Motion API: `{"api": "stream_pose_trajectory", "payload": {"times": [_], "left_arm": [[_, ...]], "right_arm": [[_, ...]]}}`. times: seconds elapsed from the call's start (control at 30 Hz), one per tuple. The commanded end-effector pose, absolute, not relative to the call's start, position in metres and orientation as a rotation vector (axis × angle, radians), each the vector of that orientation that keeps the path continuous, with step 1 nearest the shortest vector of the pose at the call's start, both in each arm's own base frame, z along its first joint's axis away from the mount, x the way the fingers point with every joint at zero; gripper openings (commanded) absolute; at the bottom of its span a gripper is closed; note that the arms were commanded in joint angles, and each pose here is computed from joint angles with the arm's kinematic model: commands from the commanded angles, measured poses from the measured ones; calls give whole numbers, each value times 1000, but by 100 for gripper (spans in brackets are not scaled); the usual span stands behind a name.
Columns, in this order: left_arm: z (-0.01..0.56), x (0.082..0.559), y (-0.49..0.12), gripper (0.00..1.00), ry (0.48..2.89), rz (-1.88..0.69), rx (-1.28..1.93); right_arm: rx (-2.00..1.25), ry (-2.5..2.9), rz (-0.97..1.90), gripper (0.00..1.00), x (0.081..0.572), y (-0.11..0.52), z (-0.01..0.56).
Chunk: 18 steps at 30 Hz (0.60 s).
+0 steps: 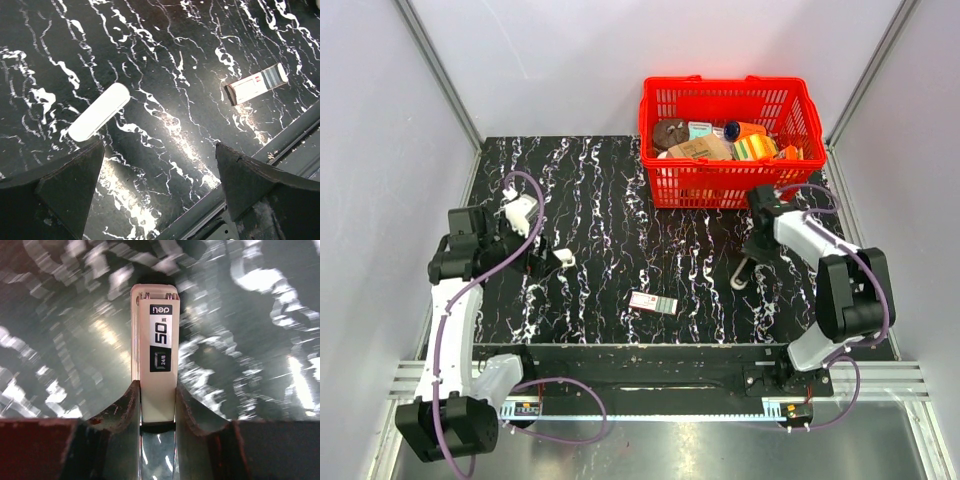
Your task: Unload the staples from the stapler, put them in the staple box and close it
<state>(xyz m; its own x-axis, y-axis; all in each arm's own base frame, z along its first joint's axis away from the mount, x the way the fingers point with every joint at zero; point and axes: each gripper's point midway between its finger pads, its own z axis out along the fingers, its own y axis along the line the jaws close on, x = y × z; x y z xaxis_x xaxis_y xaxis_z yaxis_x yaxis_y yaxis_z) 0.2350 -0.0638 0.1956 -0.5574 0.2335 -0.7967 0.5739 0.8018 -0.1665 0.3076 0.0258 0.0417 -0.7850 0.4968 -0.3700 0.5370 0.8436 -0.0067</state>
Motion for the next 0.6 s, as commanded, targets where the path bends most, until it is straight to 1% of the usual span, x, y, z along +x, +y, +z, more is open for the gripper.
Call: {"api": "stream_pose_trajectory", "payload": {"times": [0.0,0.1,0.17,0.27,0.37,0.57], "left_arm": [[202,244,-87,99,2083,-621,643],[197,247,-98,99,2080,-637,695],[193,249,-105,97,2077,-659,722],[183,251,-114,97,2097,-684,756],[172,252,-122,99,2121,-719,792],[156,256,-134,99,2132,-778,864]], "right_arm": [[638,2563,189,0,330,122,95],[551,2530,320,0,339,172,121],[498,2503,385,0,343,202,135],[445,2450,492,0,351,239,158],[414,2389,613,0,356,270,177],[368,2306,821,0,356,319,201]]}}
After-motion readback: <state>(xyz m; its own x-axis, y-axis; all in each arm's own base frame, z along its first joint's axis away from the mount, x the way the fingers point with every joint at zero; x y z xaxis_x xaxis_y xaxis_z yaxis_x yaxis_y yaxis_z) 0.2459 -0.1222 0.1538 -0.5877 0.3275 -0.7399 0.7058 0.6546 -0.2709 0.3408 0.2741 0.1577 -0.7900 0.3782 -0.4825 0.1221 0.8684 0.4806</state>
